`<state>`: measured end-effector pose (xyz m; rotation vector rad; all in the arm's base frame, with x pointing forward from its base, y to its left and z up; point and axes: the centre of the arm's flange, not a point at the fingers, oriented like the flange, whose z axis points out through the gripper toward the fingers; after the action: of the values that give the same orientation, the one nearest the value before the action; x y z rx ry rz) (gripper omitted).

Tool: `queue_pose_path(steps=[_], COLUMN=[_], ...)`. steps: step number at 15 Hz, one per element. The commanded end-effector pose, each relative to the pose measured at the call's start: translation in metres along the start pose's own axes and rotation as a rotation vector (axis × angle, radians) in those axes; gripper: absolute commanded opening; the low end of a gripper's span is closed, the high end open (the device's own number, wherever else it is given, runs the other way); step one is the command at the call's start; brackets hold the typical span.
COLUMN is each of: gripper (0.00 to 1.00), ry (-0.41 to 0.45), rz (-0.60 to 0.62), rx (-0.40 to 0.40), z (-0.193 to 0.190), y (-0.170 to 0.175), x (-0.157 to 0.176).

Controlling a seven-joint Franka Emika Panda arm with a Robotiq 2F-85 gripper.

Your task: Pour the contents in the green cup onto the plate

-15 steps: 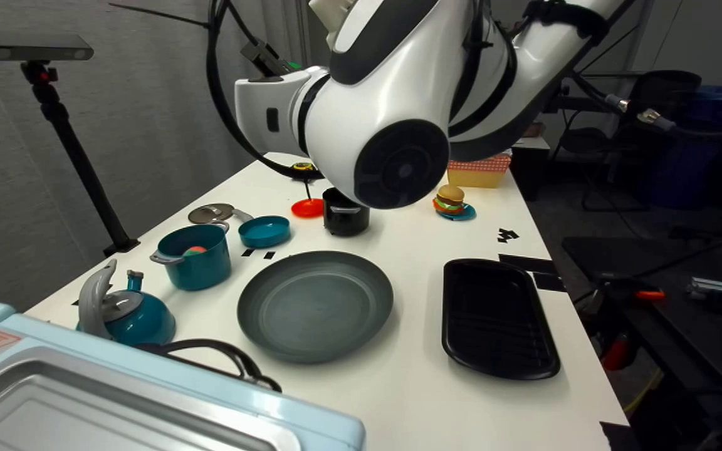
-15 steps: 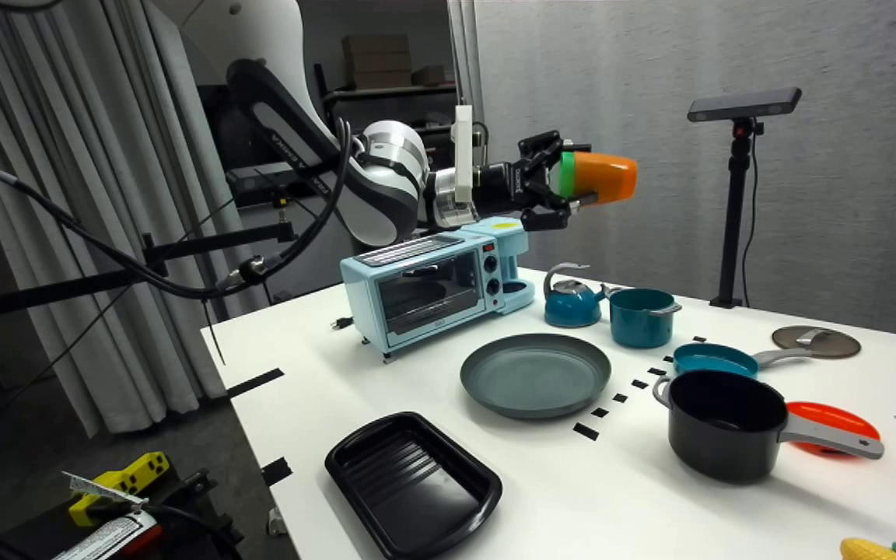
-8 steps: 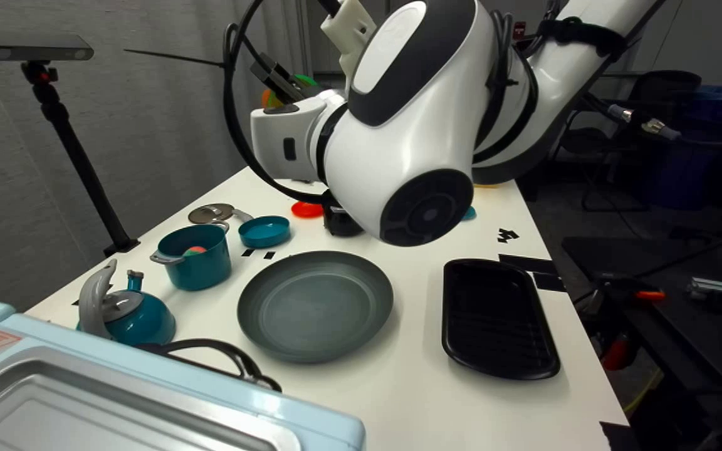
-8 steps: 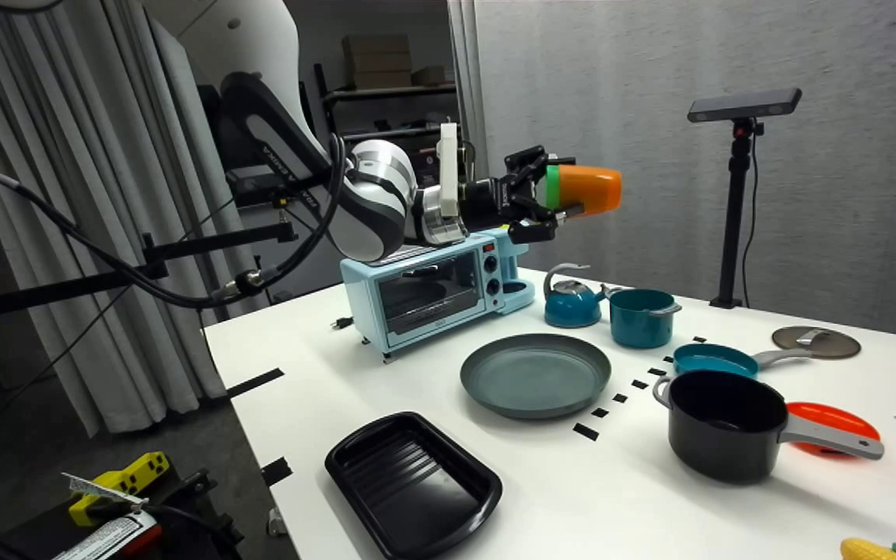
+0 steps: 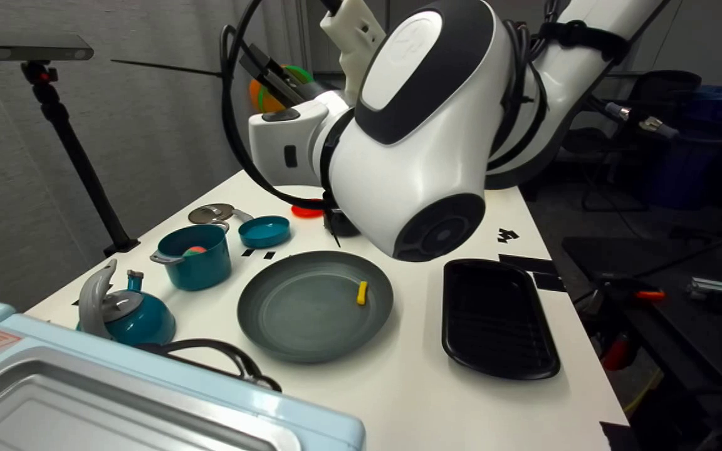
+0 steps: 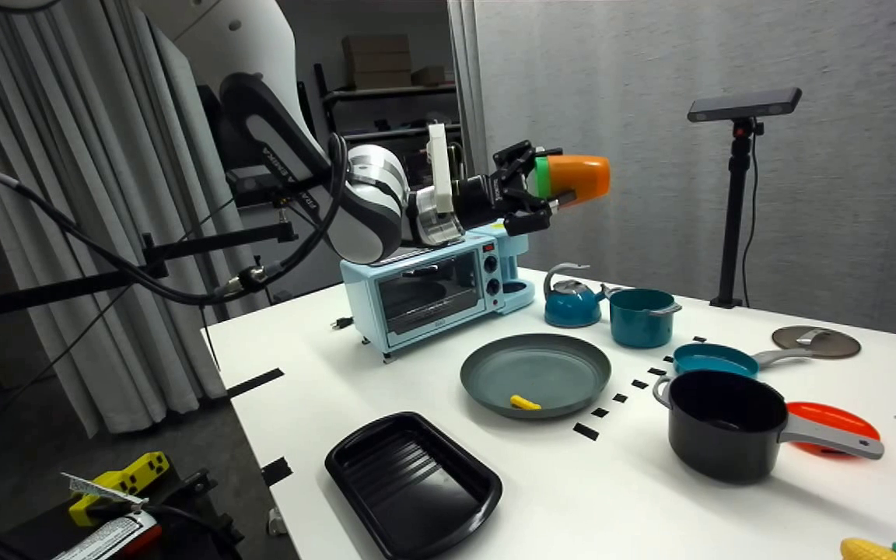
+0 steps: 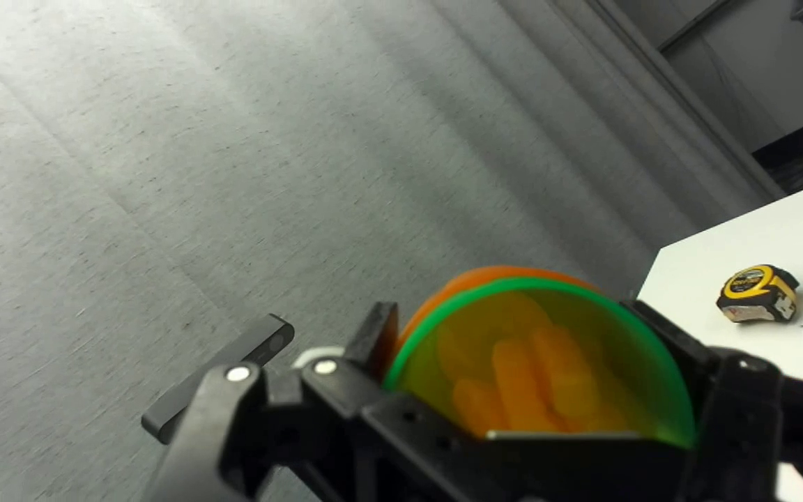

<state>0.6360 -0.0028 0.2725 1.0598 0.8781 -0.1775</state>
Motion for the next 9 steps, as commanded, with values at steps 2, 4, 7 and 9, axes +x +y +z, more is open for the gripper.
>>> queue_pose_path(steps=[2,4,7,9], gripper=[0.56,0.56,0.56,0.56], ry=[-0.040,-0.061,-0.085,-0.100], rz=[-0.020,-0.031,-0.040,-0.041], rx=[-0.092,-0.146,-0.221,-0.266], z=[-0.0037,-0.0036,-0.0063,-0.0081], y=[-0.0032,-0.0049,-0.0032,-0.0017], x=[-0.0078,-0.0095,-0.0131,-0.0148])
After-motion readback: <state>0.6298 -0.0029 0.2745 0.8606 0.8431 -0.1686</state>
